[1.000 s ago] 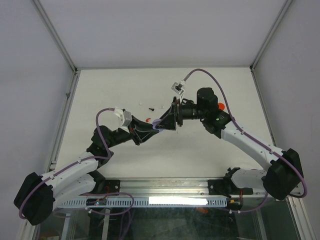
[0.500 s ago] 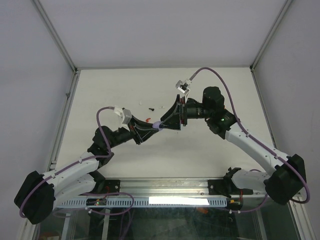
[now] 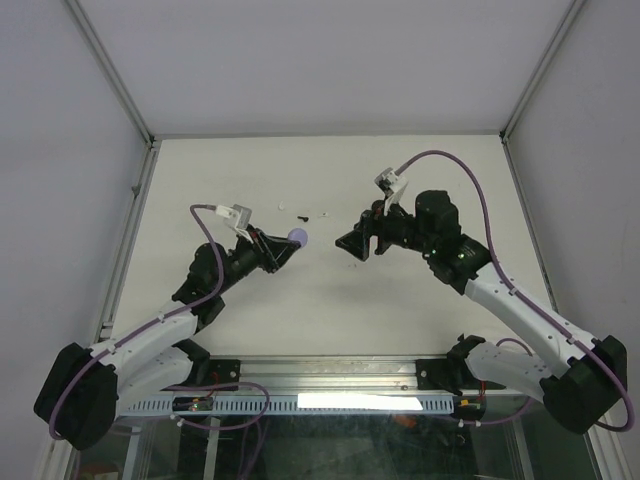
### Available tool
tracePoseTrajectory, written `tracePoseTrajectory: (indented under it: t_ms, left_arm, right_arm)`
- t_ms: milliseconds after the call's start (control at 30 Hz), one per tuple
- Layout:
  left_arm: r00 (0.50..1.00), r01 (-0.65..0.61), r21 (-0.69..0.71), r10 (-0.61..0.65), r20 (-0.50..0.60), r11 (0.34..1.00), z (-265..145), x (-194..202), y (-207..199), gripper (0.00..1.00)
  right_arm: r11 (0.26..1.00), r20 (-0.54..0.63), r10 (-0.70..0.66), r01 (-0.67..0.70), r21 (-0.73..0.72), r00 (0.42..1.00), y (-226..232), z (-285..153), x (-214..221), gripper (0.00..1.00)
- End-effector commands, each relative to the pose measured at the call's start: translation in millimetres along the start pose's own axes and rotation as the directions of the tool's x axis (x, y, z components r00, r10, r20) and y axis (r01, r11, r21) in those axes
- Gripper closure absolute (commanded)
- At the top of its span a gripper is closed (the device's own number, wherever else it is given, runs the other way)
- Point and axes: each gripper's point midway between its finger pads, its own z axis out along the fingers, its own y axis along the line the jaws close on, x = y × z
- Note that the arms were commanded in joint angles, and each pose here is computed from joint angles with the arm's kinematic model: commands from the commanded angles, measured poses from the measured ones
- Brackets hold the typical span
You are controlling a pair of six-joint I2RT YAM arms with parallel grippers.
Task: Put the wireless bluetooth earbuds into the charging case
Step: Place the charging case at the center of the board.
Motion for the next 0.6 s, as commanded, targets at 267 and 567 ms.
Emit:
tracePoseTrajectory:
  t_ms: [267,567]
  left_arm:
    - [0.949,0.307,-0.481,-0.303,0.088,0.822,-32.0,20.9,120.9,0.92]
    - [0.891,0.444,-0.589,-0.402,0.211,0.675,-66.4,31.3,188.1,0.9]
  right_arm:
    - [0.935,-0.035,-0.008,0.02,0.354,0.999,-73.1,-19.8,43.5,0.23]
    - [0.922,-0.026,-0.005,0.014,0.388,1.0,-79.7,-24.5,50.3,0.23]
